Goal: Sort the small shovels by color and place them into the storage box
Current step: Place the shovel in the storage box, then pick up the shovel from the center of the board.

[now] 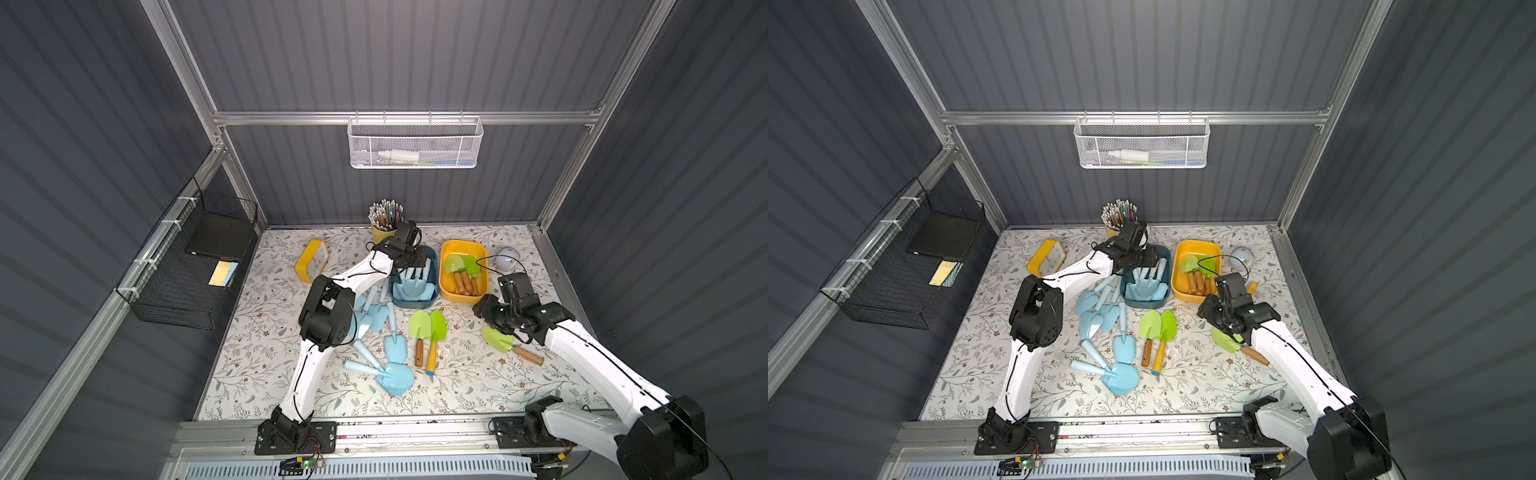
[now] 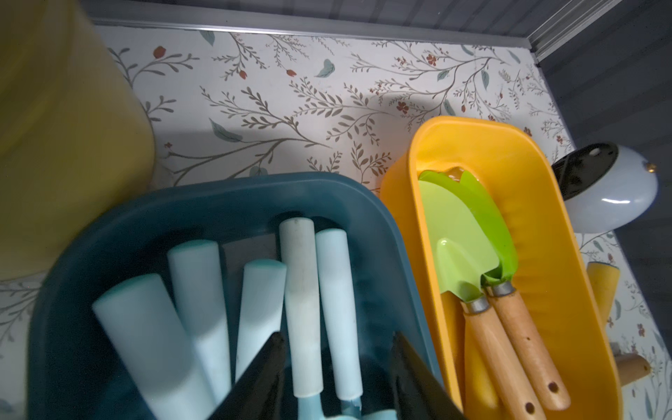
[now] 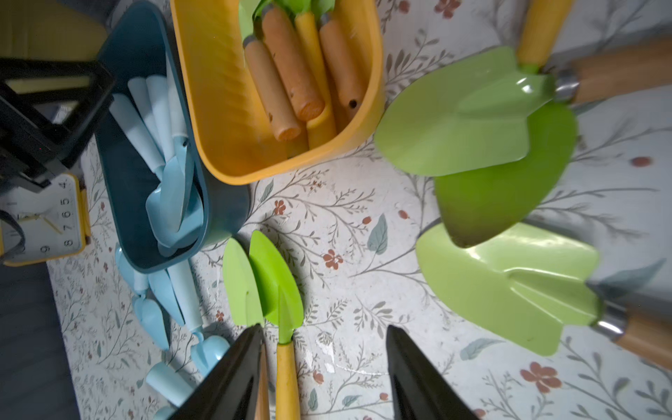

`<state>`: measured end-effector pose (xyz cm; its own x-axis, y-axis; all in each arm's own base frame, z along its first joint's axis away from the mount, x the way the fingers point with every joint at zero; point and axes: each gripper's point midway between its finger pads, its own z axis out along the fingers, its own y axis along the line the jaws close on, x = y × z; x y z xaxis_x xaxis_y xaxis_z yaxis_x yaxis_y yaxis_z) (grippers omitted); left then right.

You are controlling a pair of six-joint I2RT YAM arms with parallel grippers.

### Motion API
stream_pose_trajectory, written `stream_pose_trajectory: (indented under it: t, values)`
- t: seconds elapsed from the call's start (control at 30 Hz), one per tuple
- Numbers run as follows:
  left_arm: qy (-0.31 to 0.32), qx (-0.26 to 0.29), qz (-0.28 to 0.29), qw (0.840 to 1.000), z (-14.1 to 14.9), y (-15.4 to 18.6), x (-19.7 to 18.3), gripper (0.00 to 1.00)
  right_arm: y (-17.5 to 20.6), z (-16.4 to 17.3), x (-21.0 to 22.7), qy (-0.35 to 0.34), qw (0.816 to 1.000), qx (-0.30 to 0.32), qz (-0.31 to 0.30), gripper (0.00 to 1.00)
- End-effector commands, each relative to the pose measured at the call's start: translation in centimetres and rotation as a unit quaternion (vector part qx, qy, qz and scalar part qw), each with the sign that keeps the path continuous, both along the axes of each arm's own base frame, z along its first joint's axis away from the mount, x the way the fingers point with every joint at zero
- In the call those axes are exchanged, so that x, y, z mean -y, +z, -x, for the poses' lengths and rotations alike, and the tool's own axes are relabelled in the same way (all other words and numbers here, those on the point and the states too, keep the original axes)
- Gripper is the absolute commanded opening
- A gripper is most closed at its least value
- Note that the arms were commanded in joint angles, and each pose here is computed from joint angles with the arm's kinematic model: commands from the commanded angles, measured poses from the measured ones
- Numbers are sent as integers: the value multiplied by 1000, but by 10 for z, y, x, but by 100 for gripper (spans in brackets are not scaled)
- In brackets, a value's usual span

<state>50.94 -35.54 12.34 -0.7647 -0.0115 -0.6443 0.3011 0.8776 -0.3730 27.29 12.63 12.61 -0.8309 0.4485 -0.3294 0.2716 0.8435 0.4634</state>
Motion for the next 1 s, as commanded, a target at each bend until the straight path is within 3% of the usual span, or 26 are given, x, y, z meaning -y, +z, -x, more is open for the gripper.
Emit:
stream_pose_trajectory:
  t: [0.0,0.4,0.67,0.87,0.97]
  values:
    - [21,29,28,999,2,44,-6,50,-18,24,-33,90,995,-46,-23,59]
    - [30,11,15,999,17,27,-19,50,-73,90,-105,209,968,-140,7,58]
    - [24,7,7,1000,26,23,-24,50,-99,105,-120,209,963,-168,35,56]
    - [20,9,4,1000,30,24,-27,50,-117,113,-101,177,963,-189,70,47]
    - [15,9,5,1000,32,24,-26,50,-128,119,-89,157,963,-204,84,33]
